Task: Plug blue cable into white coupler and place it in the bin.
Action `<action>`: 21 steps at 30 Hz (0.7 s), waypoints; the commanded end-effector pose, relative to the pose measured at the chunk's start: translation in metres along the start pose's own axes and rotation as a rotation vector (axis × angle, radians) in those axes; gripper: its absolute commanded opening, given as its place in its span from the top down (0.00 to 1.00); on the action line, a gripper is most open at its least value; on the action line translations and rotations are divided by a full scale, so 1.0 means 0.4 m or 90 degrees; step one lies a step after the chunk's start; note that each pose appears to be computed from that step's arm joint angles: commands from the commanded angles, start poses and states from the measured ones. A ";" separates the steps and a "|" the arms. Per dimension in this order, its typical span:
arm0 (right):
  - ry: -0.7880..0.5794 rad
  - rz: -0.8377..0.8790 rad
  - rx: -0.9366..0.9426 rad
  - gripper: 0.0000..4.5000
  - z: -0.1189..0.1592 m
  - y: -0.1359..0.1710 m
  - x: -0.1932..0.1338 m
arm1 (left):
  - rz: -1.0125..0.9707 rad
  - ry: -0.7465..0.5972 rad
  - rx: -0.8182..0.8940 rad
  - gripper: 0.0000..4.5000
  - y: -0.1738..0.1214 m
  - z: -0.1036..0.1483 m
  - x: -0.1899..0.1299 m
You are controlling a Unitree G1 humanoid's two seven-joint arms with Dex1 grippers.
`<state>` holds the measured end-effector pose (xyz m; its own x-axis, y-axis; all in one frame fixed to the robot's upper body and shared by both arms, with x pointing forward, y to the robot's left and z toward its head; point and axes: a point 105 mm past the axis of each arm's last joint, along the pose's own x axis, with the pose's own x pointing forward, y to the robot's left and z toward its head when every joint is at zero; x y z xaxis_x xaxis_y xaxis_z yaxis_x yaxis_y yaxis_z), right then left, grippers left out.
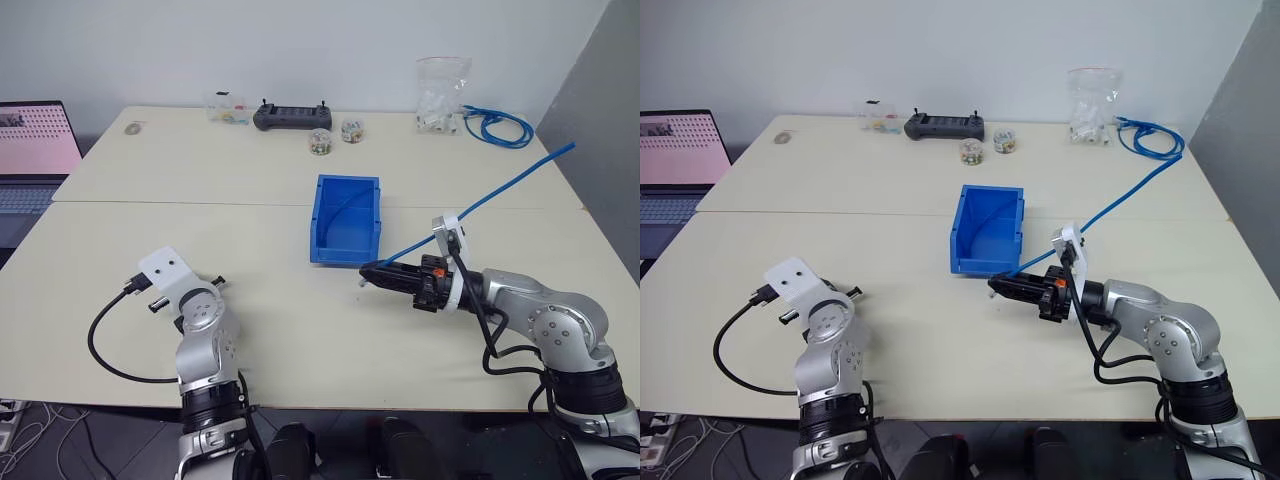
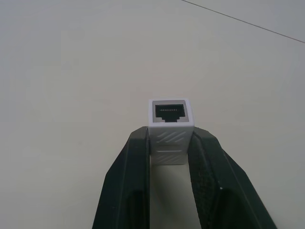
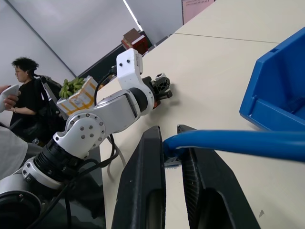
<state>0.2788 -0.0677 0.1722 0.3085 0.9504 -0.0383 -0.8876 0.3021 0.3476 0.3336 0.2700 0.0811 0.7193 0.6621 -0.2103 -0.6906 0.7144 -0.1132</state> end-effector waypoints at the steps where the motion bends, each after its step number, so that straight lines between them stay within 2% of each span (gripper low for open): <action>1: -0.027 0.006 -0.031 0.96 0.032 0.017 -0.005 | -0.033 0.013 0.030 0.83 0.024 -0.011 -0.011; 3: -0.029 0.002 -0.032 0.96 0.032 0.016 -0.006 | -0.078 0.012 0.048 0.83 0.025 -0.009 -0.017; 8: -0.023 -0.019 -0.045 0.96 0.021 0.019 -0.019 | -0.367 0.032 0.137 0.83 -0.057 -0.020 -0.083; 11: -0.016 -0.037 -0.062 0.96 0.004 0.029 -0.034 | -0.737 0.108 0.231 0.83 -0.154 -0.065 -0.234; 14: -0.011 -0.050 -0.069 0.96 -0.008 0.035 -0.042 | -0.959 0.179 0.330 0.83 -0.162 -0.103 -0.337; 17: -0.003 -0.064 -0.076 0.96 -0.023 0.039 -0.051 | -1.118 0.203 0.410 0.83 -0.163 -0.112 -0.391; 21: 0.009 -0.082 -0.091 0.96 -0.040 0.042 -0.061 | -1.250 0.175 0.497 0.83 -0.178 -0.107 -0.412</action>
<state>0.2542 -0.0850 0.1524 0.4126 0.9038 -0.1133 -0.8630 0.4276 0.2689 0.2659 0.1069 0.0794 0.2992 -0.8373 -0.4576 0.9375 0.3473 -0.0225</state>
